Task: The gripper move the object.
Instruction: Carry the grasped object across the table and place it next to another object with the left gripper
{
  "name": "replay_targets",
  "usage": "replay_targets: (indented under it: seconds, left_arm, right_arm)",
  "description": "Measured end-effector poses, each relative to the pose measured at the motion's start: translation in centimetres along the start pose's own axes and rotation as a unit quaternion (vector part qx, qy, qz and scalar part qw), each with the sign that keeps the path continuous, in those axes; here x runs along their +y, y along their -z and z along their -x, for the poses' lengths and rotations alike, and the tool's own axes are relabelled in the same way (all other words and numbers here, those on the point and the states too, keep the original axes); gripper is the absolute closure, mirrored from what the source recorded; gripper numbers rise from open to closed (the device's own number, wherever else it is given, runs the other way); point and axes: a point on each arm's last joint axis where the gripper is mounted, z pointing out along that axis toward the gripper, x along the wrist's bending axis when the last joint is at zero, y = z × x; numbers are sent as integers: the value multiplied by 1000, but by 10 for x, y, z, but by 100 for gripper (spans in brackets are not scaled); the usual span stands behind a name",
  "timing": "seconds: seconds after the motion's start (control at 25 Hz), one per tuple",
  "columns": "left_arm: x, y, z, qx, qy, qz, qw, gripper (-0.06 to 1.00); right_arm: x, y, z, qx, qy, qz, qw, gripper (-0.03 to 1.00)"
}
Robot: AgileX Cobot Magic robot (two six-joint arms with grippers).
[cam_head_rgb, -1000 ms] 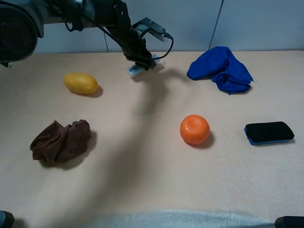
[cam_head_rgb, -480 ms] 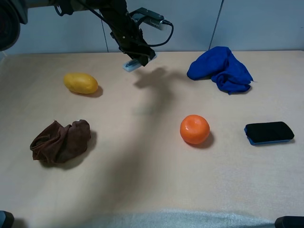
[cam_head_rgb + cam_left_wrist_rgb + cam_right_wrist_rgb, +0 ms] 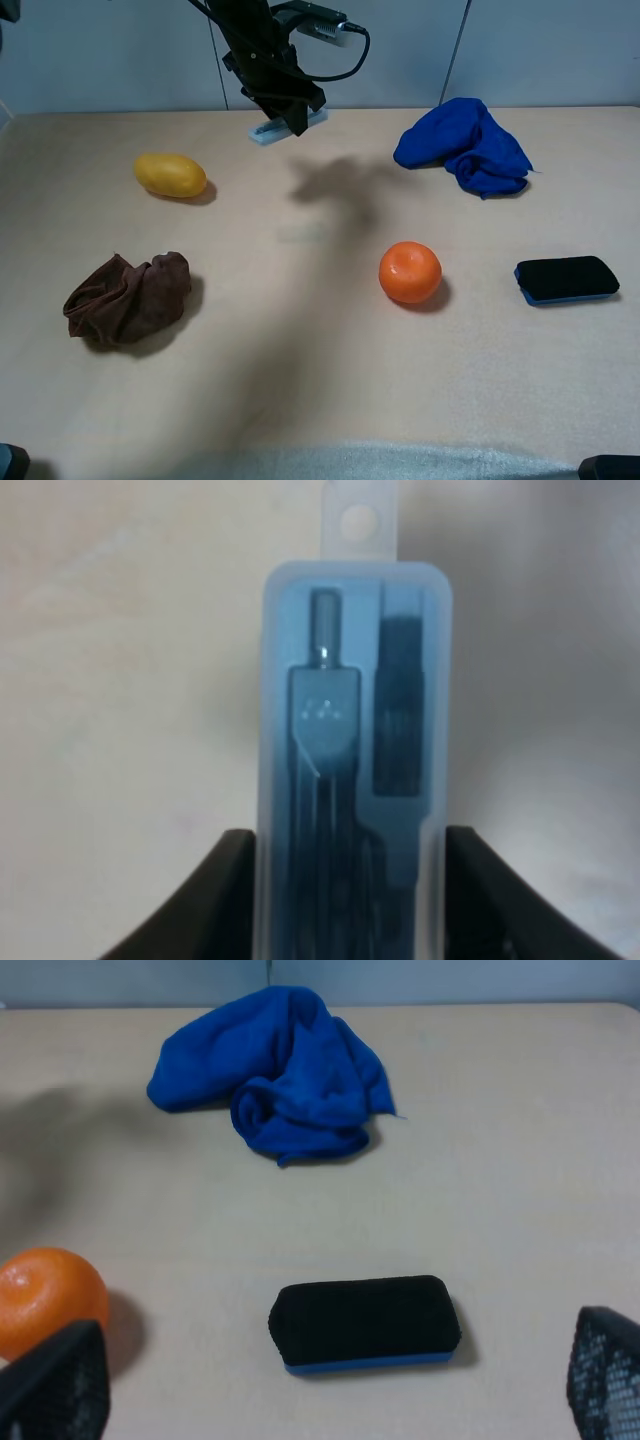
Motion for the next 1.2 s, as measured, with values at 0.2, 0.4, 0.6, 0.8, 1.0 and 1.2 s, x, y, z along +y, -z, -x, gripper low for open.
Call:
replay_targets:
  seconds: [0.2,0.4,0.6,0.8,1.0,1.2]
  left_arm:
    - [-2,4,13,-7,-5,-21,1000,52]
    - [0,15,30,10,-14,-33,999,52]
    - [1,22,48,11,-19,-38,999,52]
    - [1,21,68,5,-31,-49,998,52]
    - [2,19,90,0,-40,-50,998,52]
    - [2,18,107,-5,-52,-51,997,52]
  right_arm:
    - [0,0,0,0,0,0,1000,27]
    - [0,0,0,0,0,0,1000,27]
    - [0,0,0,0,0,0,1000,27]
    - [0,0,0,0,0,0,1000,27]
    - [0,0,0,0,0,0,1000,27]
    - [0,0,0,0,0,0,1000,27]
